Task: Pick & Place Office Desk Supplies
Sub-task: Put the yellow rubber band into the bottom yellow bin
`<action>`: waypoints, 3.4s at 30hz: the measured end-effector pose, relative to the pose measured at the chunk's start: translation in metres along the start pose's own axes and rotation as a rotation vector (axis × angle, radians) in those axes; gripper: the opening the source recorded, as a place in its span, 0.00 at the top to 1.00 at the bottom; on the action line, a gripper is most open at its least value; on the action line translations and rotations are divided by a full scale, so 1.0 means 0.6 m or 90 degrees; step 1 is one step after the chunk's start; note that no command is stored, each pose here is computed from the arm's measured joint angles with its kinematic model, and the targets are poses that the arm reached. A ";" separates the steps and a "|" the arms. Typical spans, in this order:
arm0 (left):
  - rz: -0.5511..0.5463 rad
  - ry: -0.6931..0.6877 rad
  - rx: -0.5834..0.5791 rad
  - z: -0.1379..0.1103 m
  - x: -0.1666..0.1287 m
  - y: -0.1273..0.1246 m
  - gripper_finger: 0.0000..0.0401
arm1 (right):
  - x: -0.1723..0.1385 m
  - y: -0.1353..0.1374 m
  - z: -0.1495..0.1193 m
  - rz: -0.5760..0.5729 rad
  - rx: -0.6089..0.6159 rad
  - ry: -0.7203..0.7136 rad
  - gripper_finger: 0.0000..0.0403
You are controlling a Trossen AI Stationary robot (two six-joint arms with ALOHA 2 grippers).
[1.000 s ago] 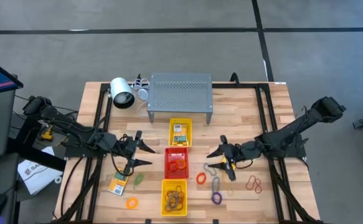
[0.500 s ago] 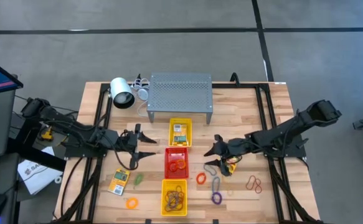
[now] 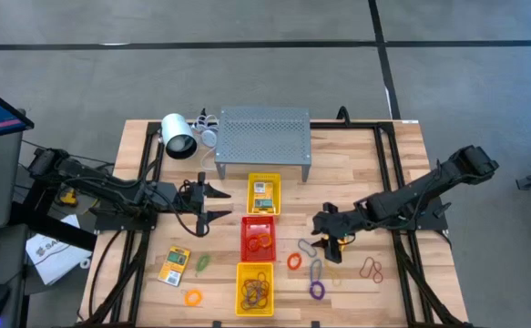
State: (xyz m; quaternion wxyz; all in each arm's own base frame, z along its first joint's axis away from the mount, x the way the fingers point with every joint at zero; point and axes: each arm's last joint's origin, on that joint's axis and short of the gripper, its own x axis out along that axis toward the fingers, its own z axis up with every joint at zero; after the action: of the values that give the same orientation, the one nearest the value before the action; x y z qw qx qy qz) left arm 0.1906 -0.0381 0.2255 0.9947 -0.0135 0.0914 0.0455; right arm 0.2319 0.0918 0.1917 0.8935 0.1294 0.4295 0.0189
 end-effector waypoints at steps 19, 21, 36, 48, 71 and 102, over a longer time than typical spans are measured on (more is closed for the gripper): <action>0.002 0.047 0.016 -0.012 -0.001 0.001 0.46 | 0.064 -0.017 -0.043 -0.075 0.010 0.165 0.56; 0.002 0.047 0.016 -0.012 -0.001 0.001 0.46 | 0.061 -0.017 -0.043 -0.075 0.012 0.165 0.56; 0.004 0.048 0.017 -0.013 -0.001 0.001 0.46 | 0.058 -0.022 -0.054 -0.092 0.021 0.215 0.66; 0.003 0.048 0.016 -0.013 -0.001 0.001 0.46 | 0.057 -0.023 -0.057 -0.093 0.020 0.227 0.71; 0.002 0.048 0.016 -0.013 -0.001 0.001 0.46 | 0.069 -0.020 -0.054 -0.076 -0.021 0.225 0.67; 0.003 0.061 0.019 -0.016 -0.001 0.001 0.46 | 0.101 -0.003 -0.021 -0.115 -0.067 0.318 0.98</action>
State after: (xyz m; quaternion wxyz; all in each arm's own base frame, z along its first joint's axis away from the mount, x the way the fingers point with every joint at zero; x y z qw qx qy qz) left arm 0.1884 -0.0378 0.2162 0.9891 -0.0010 0.1397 0.0458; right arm 0.2600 0.1018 0.1374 0.7634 0.0350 0.6449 -0.0074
